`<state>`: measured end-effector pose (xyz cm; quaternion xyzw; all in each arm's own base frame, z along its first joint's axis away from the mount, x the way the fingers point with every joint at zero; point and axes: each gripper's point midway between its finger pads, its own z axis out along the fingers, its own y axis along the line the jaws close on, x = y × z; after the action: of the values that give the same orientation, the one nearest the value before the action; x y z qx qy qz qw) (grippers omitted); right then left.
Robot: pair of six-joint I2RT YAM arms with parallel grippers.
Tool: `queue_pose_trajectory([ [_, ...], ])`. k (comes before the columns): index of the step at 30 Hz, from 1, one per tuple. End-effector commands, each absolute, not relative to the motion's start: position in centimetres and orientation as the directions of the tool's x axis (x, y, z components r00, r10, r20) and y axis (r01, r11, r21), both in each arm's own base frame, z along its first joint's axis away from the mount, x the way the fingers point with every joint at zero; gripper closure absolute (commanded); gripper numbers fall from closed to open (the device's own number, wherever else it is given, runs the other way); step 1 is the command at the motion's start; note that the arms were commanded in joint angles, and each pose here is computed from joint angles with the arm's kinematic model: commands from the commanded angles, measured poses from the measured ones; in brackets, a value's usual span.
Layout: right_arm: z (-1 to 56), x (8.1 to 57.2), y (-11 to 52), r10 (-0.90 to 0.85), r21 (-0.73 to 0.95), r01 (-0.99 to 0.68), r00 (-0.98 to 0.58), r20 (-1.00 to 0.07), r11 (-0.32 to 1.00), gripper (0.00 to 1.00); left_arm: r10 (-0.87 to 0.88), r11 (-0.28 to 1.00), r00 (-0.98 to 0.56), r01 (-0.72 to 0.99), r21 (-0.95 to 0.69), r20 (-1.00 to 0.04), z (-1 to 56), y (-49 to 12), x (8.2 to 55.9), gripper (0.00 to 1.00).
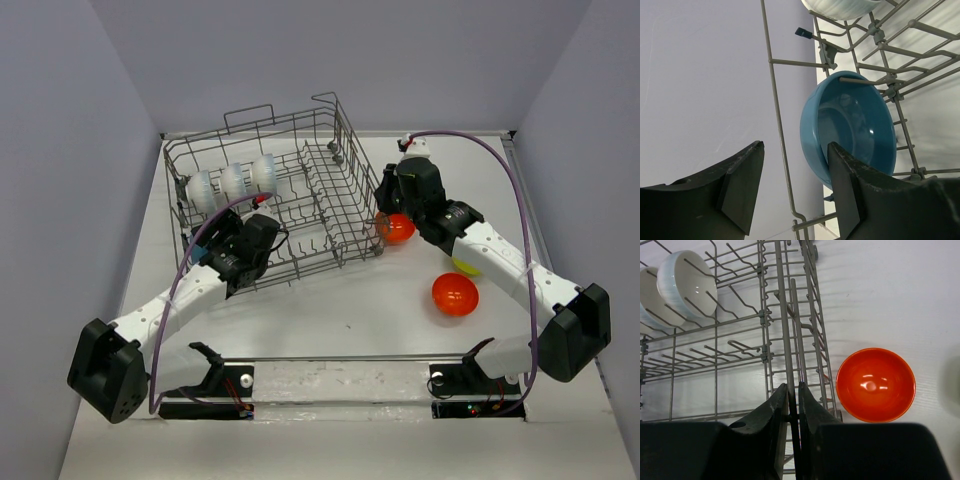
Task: Load the bowls into the dish rack
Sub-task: Insert the bowl into the dish rack.
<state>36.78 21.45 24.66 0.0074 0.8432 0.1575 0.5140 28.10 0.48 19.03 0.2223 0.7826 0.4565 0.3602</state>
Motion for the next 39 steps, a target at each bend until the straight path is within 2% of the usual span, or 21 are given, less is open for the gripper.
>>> queue_pose_trajectory([
  [1, 21.5, 36.5, 21.6, 0.164, 0.263, -0.111, -0.540, -0.826, 0.958, 0.99, 0.665, 0.473, -0.650, -0.015, 0.881, -0.368, 19.7, 1.4, 27.4, 0.34],
  [20, 21.5, 36.4, 21.5, 0.165, 0.263, -0.110, -0.539, -0.826, 0.959, 0.99, 0.663, 0.478, -0.648, -0.019, 0.878, -0.375, 19.9, 1.6, 27.2, 0.34],
  [39, 21.1, 36.4, 21.4, 0.162, 0.259, -0.106, -0.545, -0.823, 0.960, 0.99, 0.701, 0.507, -0.608, 0.057, 0.860, -0.373, 18.7, -0.3, 27.7, 0.32],
])
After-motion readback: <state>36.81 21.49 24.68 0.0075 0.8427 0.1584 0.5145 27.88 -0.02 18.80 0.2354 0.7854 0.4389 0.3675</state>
